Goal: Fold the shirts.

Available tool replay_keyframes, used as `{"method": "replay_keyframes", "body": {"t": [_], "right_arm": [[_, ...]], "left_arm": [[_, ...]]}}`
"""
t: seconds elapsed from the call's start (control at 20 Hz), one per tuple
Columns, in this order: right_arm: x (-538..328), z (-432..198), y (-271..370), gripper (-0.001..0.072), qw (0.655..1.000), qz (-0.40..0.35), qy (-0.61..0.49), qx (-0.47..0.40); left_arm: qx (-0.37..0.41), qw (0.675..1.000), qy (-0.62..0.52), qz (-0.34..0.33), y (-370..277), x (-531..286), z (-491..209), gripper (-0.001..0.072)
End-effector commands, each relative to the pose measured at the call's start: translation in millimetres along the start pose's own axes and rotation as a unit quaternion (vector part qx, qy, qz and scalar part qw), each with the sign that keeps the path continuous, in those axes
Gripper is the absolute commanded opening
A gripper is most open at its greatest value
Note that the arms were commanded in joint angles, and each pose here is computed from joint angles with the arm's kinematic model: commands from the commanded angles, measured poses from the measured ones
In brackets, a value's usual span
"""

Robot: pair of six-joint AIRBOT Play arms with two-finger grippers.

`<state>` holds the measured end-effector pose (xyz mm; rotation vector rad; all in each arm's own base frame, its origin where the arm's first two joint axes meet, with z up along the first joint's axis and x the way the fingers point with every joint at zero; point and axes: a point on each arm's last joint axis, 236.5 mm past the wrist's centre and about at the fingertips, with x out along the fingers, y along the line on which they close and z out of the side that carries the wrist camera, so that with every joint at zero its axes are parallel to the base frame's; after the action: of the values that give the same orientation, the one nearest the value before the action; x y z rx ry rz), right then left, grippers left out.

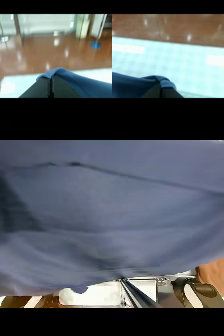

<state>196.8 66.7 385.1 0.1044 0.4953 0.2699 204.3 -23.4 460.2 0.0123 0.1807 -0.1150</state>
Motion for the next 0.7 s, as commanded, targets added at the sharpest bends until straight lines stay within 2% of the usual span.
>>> {"method": "replay_keyframes", "body": {"t": [0.0, 0.25, 0.4, 0.65], "right_arm": [[79, -48, -1, 0.0031, 0.993, 0.064, 0.082, 0.047], [214, -106, -59, 0.0031, 0.982, 0.045, 0.144, 0.111], [295, -115, -97, 0.0031, 0.978, 0.028, 0.148, 0.143], [418, -143, -139, 0.0031, 0.958, 0.028, 0.199, 0.205]], "left_arm": [[0.013, 0.989, 0.146, 0.018, 6, 97, -76, 0.0019], [0.001, 0.963, 0.269, 0.031, 13, 277, -187, 0.0019], [-0.074, 0.955, 0.285, 0.029, 22, 367, -243, 0.0018], [-0.222, 0.911, 0.346, -0.012, 18, 439, -330, 0.0019]]}}
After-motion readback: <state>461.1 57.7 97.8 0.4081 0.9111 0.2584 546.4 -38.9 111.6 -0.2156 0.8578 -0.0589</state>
